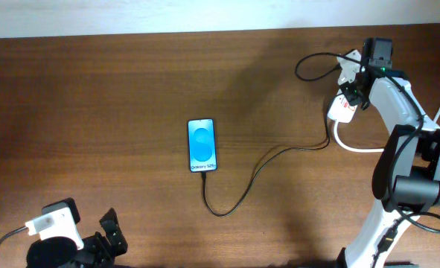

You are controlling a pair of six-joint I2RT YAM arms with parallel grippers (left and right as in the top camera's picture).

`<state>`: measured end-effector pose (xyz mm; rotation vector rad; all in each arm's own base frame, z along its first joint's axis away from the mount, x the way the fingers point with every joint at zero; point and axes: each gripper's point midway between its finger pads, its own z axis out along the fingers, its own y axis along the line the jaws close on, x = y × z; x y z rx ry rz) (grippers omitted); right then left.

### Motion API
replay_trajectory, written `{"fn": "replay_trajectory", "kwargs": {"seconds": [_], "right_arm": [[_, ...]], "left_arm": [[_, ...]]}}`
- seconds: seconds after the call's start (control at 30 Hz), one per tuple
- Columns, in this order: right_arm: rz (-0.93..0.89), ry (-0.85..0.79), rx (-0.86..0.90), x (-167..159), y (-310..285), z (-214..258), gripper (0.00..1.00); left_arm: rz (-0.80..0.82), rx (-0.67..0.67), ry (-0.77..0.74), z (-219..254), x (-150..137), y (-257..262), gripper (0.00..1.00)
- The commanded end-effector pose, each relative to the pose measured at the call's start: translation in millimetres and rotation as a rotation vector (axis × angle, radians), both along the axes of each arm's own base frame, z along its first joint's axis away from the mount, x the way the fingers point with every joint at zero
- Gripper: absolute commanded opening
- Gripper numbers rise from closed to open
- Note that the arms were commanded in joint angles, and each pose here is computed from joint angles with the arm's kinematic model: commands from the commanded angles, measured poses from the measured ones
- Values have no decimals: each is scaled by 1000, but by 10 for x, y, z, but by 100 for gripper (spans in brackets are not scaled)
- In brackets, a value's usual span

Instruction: Plug charger to phone and switch on socket

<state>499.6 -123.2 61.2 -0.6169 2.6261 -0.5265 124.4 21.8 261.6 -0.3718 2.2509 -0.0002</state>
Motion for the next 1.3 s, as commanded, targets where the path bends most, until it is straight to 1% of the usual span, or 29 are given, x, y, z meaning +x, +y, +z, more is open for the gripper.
{"fn": "replay_trajectory", "kwargs": {"seconds": [0.0, 0.1, 0.2, 0.3, 0.53, 0.7, 1.0, 1.17, 1.27], "right_arm": [[46, 51, -41, 7, -30, -175, 4], [34, 60, -53, 2, -80, -234, 4], [-21, 38, -129, 20, -294, -157, 4], [-15, 32, -130, 36, -296, -150, 4], [8, 34, -110, 53, -242, -194, 4], [13, 67, -103, 29, -217, -357, 4], [86, 15, -130, 216, -13, -288, 4], [94, 27, -127, 198, 25, -308, 4], [125, 39, -129, 205, 158, -329, 4]], "left_arm": [[3, 17, -6, 9, -3, 24, 99], [3, 17, -6, 9, -3, 24, 99], [3, 17, -6, 9, -3, 24, 99], [3, 17, -6, 9, -3, 24, 99], [3, 17, -6, 9, -3, 24, 99], [2, 17, -6, 9, -3, 23, 99], [3, 17, -6, 9, -3, 24, 99], [3, 17, -6, 9, -3, 24, 99], [3, 17, -6, 9, -3, 24, 99]]}}
